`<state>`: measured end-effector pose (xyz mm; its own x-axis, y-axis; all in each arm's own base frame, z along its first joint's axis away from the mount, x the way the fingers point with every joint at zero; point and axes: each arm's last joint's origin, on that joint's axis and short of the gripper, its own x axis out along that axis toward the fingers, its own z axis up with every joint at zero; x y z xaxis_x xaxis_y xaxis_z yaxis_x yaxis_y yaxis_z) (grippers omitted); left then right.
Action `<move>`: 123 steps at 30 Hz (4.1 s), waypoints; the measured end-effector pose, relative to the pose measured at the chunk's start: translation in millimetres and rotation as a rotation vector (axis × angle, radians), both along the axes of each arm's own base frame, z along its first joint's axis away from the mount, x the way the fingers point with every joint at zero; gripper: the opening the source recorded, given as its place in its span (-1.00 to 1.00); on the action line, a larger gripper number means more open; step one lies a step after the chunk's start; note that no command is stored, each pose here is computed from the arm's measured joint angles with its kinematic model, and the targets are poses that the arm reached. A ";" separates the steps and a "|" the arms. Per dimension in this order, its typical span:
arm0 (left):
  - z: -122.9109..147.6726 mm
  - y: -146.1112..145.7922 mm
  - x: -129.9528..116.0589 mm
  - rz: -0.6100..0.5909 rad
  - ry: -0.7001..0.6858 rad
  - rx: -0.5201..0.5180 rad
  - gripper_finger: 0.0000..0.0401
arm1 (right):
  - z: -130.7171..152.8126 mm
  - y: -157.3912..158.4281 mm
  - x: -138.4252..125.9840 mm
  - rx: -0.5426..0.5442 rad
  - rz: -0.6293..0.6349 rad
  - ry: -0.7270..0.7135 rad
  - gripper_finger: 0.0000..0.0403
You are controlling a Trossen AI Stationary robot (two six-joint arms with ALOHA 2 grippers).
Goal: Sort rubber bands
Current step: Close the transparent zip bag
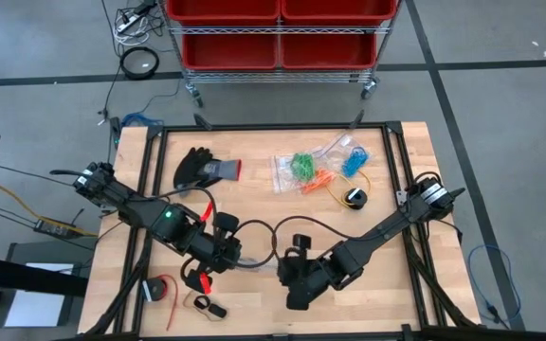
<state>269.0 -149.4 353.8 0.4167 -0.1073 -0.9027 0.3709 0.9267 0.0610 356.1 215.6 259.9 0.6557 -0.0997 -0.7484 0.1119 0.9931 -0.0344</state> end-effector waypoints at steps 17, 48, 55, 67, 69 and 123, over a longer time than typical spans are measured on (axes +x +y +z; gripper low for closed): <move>-0.2 -0.1 -0.6 0.012 0.005 -0.002 -1.00 | 9.6 25.1 -26.0 0.006 -0.049 -0.054 -0.79; -2.9 -7.8 11.8 -0.029 -0.060 -0.061 -1.00 | 5.8 -1.2 57.3 0.008 0.104 -0.425 -0.17; -9.3 -10.6 16.3 -0.035 -0.039 -0.059 -1.00 | 9.8 -2.5 59.3 -0.031 0.101 -0.464 -0.21; -11.0 -14.1 22.0 -0.060 -0.068 -0.069 -1.00 | 9.6 -2.2 58.7 -0.028 0.117 -0.454 -0.52; -11.2 -14.0 21.6 -0.062 -0.062 -0.070 -1.00 | 9.6 -2.5 58.6 -0.035 0.111 -0.455 -0.66; -15.9 -9.0 13.0 -0.001 0.028 -0.009 -1.00 | 26.0 9.1 32.0 -0.005 0.088 -0.401 -0.28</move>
